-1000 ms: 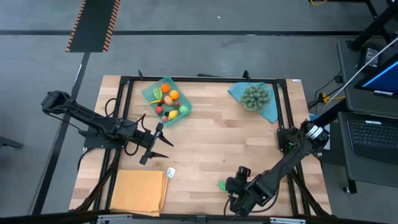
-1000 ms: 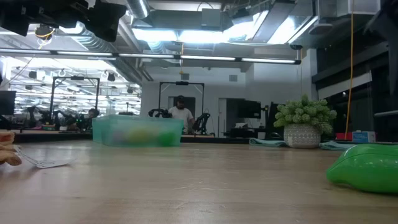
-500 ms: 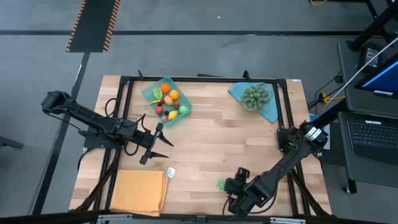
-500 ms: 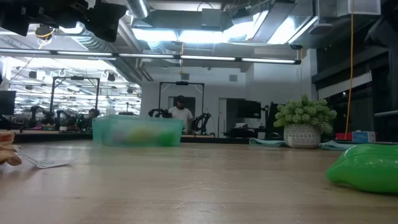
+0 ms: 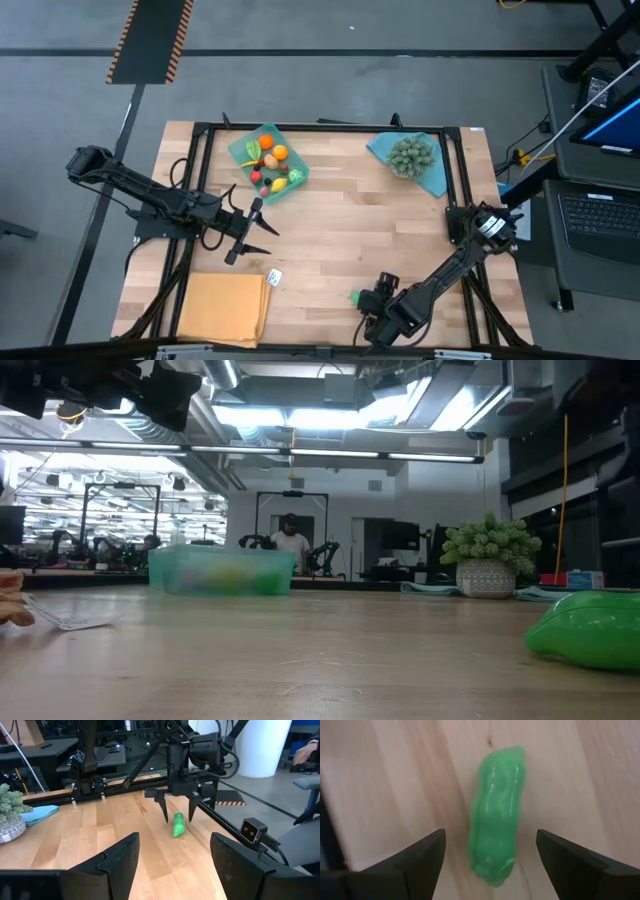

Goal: Pick and placing Produce into tupperware
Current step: Put the green peas into the blue bin

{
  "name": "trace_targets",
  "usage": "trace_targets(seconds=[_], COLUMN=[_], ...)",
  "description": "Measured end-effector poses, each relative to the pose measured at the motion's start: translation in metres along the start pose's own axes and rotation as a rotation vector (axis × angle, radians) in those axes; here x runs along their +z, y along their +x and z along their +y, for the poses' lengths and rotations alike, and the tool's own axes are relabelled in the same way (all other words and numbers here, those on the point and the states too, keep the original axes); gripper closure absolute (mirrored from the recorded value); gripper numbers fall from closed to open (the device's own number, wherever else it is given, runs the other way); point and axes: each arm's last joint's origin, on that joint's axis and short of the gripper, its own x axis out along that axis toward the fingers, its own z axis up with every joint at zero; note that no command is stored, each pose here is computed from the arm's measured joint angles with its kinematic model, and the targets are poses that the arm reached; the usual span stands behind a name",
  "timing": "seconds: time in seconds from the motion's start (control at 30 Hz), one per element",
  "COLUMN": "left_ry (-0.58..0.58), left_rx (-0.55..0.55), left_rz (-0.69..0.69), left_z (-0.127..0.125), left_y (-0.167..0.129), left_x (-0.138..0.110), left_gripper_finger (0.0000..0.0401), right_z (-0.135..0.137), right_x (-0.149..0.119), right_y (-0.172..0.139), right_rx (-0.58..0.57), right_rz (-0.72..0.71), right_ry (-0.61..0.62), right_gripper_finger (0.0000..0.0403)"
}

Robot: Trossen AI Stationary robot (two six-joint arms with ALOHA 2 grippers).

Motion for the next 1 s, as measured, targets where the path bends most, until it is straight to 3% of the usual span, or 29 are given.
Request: trace_targets(seconds=[0.37,1.0], left_ry=[0.000,-0.001], left_rx=[0.000,0.000], left_rz=[0.003,0.004], left_z=[0.000,0.000], left_y=[0.000,0.000], left_x=[0.000,0.000], left_gripper_finger=[0.0167,0.0165], right_z=[-0.002,-0.002], right_x=[0.002,0.009], right_y=[0.020,0.017], right_rx=[-0.037,-0.041], right_rz=[0.042,0.089], right_ry=[0.007,-0.011], right_gripper_finger=[0.0102,0.0261])
